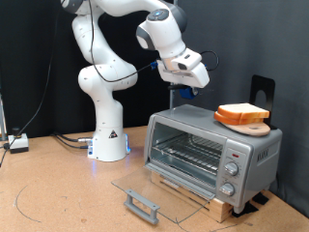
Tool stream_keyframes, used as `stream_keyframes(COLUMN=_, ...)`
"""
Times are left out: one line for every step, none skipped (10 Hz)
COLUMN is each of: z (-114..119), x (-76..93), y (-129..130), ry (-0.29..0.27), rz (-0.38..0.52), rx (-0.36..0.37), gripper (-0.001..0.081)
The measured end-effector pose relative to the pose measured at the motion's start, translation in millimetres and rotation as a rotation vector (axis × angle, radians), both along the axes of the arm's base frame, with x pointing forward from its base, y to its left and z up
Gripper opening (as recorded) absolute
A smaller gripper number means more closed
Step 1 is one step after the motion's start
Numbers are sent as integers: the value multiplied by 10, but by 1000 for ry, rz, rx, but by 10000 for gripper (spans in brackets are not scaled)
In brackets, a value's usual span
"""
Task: Make a piece of toast with the oven
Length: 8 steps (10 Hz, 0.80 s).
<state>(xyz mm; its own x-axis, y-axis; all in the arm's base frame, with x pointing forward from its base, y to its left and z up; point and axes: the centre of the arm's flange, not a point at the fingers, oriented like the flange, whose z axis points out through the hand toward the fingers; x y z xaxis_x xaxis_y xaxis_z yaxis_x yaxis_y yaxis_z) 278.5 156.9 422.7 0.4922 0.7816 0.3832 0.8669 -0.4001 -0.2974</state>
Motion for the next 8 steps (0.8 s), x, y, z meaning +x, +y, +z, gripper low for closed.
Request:
stream_keyframes(z=7, x=37, y=-24, ry=-27, rz=-27, rx=1, gripper=396)
stream_keyframes(z=35, x=108, y=-106, ry=-73, rz=-108, rx=12, gripper=396)
stream_keyframes(z=71, x=184, y=-237, ry=-124, rz=-216, rx=26, gripper=395)
stream_keyframes(z=97, x=236, y=-381, ry=-155, rz=-319, rx=32, gripper=395)
stream_keyframes(z=119, x=273, y=-522, ry=-164, rz=-410, rx=36, gripper=395)
stream_keyframes(z=140, x=299, y=-654, ry=-161, rz=-473, rx=36, gripper=395)
stream_keyframes(z=142, x=305, y=-778, ry=-145, rz=-494, rx=31, gripper=395)
stream_keyframes(z=151, x=289, y=-855, ry=-128, rz=-495, rx=35, gripper=395)
